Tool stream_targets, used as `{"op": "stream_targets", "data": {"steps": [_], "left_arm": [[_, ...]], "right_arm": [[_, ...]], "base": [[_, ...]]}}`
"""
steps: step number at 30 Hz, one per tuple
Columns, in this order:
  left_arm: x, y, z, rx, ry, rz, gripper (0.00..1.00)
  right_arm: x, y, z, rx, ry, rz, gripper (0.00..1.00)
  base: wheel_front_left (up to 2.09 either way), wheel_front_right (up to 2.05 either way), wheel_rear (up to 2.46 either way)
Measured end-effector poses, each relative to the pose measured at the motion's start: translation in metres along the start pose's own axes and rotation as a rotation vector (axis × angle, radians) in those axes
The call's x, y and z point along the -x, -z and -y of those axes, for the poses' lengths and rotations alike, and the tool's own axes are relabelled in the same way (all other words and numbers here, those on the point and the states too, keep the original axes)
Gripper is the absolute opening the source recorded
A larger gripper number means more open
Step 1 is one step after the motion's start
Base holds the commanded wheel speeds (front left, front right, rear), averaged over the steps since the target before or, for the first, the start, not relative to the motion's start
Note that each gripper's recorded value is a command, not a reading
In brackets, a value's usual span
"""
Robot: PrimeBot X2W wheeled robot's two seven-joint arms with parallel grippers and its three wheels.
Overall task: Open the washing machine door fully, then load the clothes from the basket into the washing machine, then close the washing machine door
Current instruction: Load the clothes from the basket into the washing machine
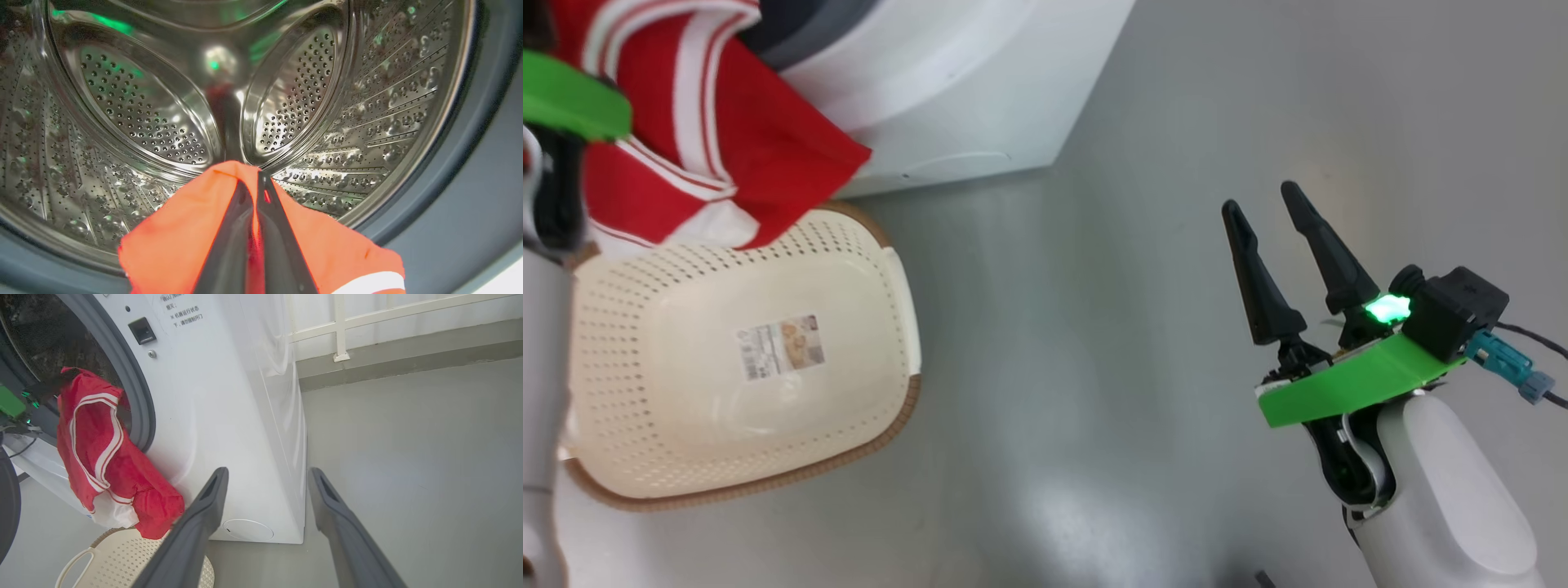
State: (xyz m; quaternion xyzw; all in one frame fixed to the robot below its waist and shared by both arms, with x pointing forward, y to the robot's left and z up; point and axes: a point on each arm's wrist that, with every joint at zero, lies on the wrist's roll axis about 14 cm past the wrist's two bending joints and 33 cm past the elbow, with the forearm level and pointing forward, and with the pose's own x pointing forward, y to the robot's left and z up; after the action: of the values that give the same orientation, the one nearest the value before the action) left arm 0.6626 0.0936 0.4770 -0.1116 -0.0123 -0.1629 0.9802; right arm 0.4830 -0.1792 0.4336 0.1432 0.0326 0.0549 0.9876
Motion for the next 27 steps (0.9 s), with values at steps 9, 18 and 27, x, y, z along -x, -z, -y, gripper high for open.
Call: {"op": "stream_targets", "data": {"steps": [9, 18, 27], "left_arm": [[-0.041, 0.029, -0.008, -0.012, -0.001, -0.053, 0.00], [-0.078, 0.014, -0.009, -0.016, 0.010, 0.046, 0.00], [-0.080, 0.013, -0.017, -0.036, -0.026, 0.083, 0.00]], "right_arm": [[0.001, 0.016, 0.017, 0.006, 0.054, -0.035, 1.00], [0.002, 0.028, 0.031, 0.027, 0.095, -0.061, 1.00], [0.001, 0.037, 0.034, 0.026, 0.102, -0.078, 1.00]], "base": [[0.00, 0.00, 0.00], [0.00, 0.00, 0.00], [0.00, 0.00, 0.00]]}}
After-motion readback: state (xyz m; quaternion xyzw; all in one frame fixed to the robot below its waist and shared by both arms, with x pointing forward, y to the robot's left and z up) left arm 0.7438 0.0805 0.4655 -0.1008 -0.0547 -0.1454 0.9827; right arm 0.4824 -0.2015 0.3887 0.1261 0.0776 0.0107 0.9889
